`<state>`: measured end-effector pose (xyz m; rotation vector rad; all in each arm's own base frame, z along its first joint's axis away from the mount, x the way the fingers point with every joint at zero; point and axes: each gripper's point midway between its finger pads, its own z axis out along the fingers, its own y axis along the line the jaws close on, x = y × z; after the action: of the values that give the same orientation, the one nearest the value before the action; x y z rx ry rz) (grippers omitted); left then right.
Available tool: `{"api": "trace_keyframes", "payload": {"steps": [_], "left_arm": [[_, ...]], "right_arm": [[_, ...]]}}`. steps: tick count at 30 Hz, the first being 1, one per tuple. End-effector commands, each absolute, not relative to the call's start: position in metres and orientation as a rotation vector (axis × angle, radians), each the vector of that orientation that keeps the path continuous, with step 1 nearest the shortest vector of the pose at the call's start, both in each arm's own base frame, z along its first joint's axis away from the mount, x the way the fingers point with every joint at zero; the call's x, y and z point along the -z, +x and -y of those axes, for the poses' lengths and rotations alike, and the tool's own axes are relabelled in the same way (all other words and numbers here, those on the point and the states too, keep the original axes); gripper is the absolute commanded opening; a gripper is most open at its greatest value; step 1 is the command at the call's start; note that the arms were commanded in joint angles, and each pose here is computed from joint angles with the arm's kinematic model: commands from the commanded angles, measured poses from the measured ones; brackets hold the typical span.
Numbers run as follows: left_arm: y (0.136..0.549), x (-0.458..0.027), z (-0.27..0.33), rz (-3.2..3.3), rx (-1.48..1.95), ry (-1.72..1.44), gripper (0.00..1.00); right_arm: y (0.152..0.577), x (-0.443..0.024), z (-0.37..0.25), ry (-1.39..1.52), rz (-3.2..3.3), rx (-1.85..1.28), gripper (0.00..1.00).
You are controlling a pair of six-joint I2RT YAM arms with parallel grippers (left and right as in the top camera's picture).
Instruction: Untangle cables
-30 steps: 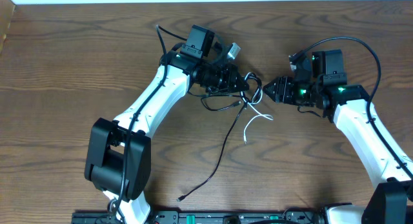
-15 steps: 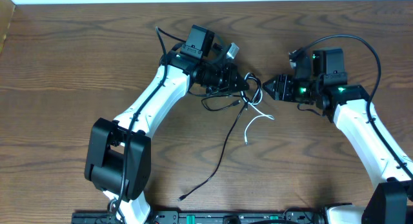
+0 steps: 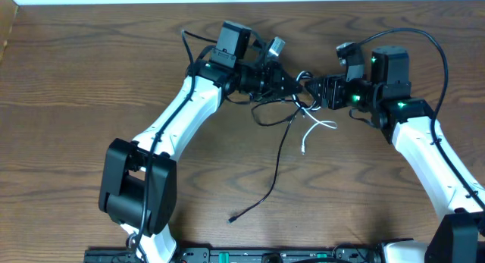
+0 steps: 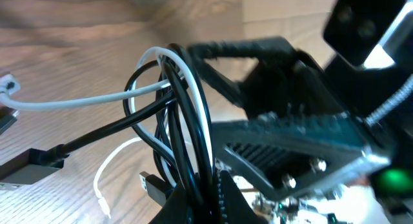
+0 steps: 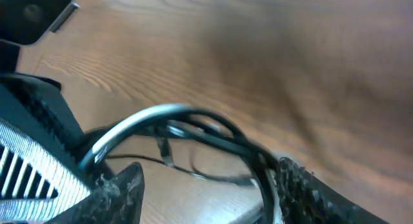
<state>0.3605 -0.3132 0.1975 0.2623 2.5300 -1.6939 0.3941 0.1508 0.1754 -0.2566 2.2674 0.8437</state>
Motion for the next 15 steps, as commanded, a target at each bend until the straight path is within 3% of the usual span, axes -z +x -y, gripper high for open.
{"api": "trace_keyframes", "payload": {"steps": [1,15], "left_arm": [[0.357,-0.216,0.306,-2.413,1.815,0.411,0.08],[0.362,-0.234,0.284,-2.3,1.935,0.453,0.07]], "right_arm": [[0.394,-0.186,-0.154,-0.313,-2.211,-0.922,0.62],[0.394,-0.167,-0.155,-0.211,-2.297,-0.93,0.56]]}}
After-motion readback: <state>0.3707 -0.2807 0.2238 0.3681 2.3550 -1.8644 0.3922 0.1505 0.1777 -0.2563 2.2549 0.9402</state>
